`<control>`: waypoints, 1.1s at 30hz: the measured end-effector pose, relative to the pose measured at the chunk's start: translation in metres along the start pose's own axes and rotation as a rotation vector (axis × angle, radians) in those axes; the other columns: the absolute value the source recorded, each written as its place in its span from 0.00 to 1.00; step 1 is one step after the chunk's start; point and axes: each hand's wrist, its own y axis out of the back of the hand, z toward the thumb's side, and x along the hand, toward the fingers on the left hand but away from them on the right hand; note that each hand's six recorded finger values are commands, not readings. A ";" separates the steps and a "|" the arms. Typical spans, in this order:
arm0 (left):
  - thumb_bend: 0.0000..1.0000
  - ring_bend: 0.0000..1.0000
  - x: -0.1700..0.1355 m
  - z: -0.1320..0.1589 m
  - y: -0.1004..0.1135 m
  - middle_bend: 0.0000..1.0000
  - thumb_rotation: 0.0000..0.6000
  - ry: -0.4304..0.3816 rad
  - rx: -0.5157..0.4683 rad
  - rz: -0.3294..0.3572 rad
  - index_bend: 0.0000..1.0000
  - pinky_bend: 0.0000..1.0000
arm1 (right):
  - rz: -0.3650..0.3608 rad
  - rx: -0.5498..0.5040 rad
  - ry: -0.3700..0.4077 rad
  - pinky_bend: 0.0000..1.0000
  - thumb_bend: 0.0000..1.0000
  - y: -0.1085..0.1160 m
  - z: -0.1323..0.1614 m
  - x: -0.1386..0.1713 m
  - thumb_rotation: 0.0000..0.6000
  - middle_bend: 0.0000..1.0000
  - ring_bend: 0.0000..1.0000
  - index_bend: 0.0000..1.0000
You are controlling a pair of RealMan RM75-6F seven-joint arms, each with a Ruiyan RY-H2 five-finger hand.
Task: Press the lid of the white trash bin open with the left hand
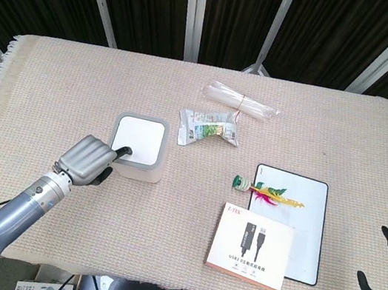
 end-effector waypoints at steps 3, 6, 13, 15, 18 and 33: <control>0.73 0.70 0.000 0.000 -0.003 0.88 1.00 0.009 0.007 -0.016 0.25 0.64 | 0.000 -0.001 -0.002 0.00 0.27 0.000 0.000 0.000 1.00 0.06 0.02 0.12; 0.73 0.70 0.000 -0.001 -0.005 0.88 1.00 0.019 0.033 -0.028 0.25 0.64 | 0.002 -0.003 -0.002 0.00 0.27 0.000 0.000 0.000 1.00 0.06 0.02 0.12; 0.69 0.68 -0.002 0.004 0.006 0.85 1.00 0.018 0.018 0.006 0.25 0.64 | 0.000 -0.005 -0.006 0.00 0.27 0.001 -0.001 0.001 1.00 0.06 0.02 0.12; 0.66 0.67 -0.005 0.008 0.015 0.84 1.00 0.003 0.000 0.043 0.24 0.64 | -0.001 -0.006 -0.006 0.00 0.27 0.001 -0.001 0.001 1.00 0.06 0.02 0.12; 0.57 0.63 -0.011 0.014 0.029 0.79 1.00 -0.019 -0.038 0.106 0.23 0.64 | -0.003 -0.007 -0.006 0.00 0.27 0.001 -0.001 0.001 1.00 0.06 0.02 0.12; 0.16 0.13 -0.137 -0.059 0.035 0.24 1.00 0.292 -0.053 0.467 0.21 0.19 | 0.044 0.001 0.018 0.00 0.27 -0.007 0.004 0.001 1.00 0.06 0.02 0.12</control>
